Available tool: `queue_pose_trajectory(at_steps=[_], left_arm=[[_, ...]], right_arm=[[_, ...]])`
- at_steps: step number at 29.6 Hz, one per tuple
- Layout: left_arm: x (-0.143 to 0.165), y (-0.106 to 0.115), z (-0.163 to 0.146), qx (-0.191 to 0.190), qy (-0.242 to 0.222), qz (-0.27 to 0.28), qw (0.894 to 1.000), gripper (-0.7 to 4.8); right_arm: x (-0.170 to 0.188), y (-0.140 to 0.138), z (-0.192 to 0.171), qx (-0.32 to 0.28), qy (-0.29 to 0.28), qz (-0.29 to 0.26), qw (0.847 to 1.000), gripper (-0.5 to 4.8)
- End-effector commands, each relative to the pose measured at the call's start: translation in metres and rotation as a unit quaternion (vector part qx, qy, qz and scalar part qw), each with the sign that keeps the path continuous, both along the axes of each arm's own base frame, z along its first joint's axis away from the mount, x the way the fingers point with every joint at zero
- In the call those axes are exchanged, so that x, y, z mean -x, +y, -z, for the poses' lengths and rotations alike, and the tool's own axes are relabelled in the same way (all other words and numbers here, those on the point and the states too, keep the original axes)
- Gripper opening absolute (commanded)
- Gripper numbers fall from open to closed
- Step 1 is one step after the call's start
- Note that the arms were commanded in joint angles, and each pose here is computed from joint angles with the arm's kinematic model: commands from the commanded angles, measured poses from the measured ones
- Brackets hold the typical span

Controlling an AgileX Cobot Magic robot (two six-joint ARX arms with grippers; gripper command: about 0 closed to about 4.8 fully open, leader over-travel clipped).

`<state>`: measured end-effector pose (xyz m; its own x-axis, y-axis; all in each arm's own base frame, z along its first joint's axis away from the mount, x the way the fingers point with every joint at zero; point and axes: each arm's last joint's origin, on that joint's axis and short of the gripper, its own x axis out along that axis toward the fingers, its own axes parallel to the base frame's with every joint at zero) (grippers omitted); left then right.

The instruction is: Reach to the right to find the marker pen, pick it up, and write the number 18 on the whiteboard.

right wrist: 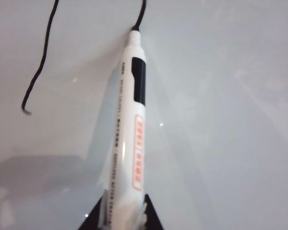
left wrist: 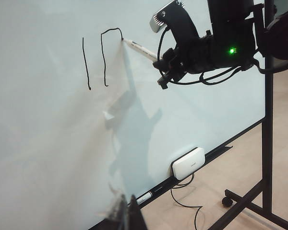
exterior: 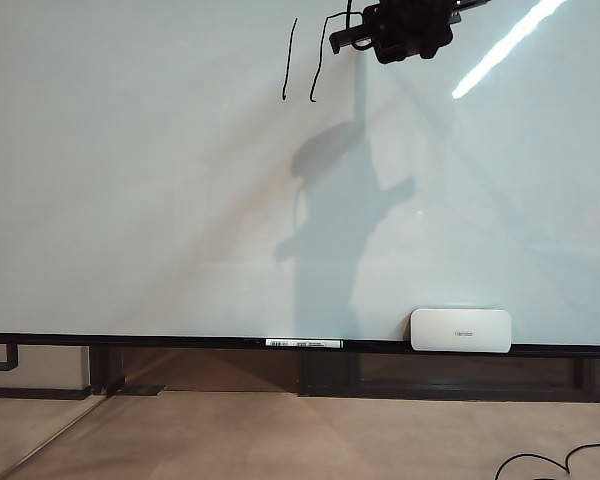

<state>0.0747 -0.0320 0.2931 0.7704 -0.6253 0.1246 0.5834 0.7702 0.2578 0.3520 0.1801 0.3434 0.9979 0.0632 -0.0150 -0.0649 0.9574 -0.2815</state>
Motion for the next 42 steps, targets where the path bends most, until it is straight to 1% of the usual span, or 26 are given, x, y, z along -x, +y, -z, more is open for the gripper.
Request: queue_pose_trajectory(at_steps=[1, 8, 14, 17, 28, 31, 33, 36, 42], left_arm=[[0.001, 0.0, -0.002, 0.001, -0.009, 0.002, 1.0, -0.05], [0.001, 0.0, -0.003, 0.001, -0.01, 0.0, 1.0, -0.05], [0.0, 0.0, -0.002, 0.0, -0.01, -0.009, 1.0, -0.05], [0.0, 0.001, -0.002, -0.008, -0.016, -0.012, 1.0, -0.05], [0.0, 0.001, -0.002, -0.008, -0.016, -0.013, 1.0, -0.05], [0.0, 0.001, -0.002, -0.008, -0.016, -0.013, 1.0, -0.05], [0.0, 0.001, -0.002, -0.008, -0.016, -0.013, 1.0, -0.05], [0.0, 0.001, -0.002, -0.008, -0.014, -0.013, 1.0, -0.05], [0.0, 0.001, -0.002, -0.009, -0.012, -0.013, 1.0, -0.05]], right_arm=[[-0.001, -0.003, 0.007, 0.003, 0.022, 0.001, 1.0, -0.01], [-0.016, -0.019, 0.024, -0.007, 0.064, -0.011, 0.998, -0.02], [-0.017, -0.018, 0.033, 0.002, 0.092, -0.026, 0.995, -0.02], [-0.017, -0.018, 0.036, 0.007, 0.103, -0.026, 0.994, -0.02], [-0.018, -0.017, 0.048, 0.014, 0.137, -0.033, 0.99, -0.02], [-0.017, -0.015, 0.049, 0.01, 0.134, -0.035, 0.99, -0.02], [-0.014, -0.015, 0.043, 0.002, 0.115, -0.039, 0.993, -0.02], [-0.001, -0.007, 0.033, -0.008, 0.084, -0.057, 0.995, -0.02], [0.008, 0.006, 0.021, -0.02, 0.049, -0.13, 0.99, -0.02]])
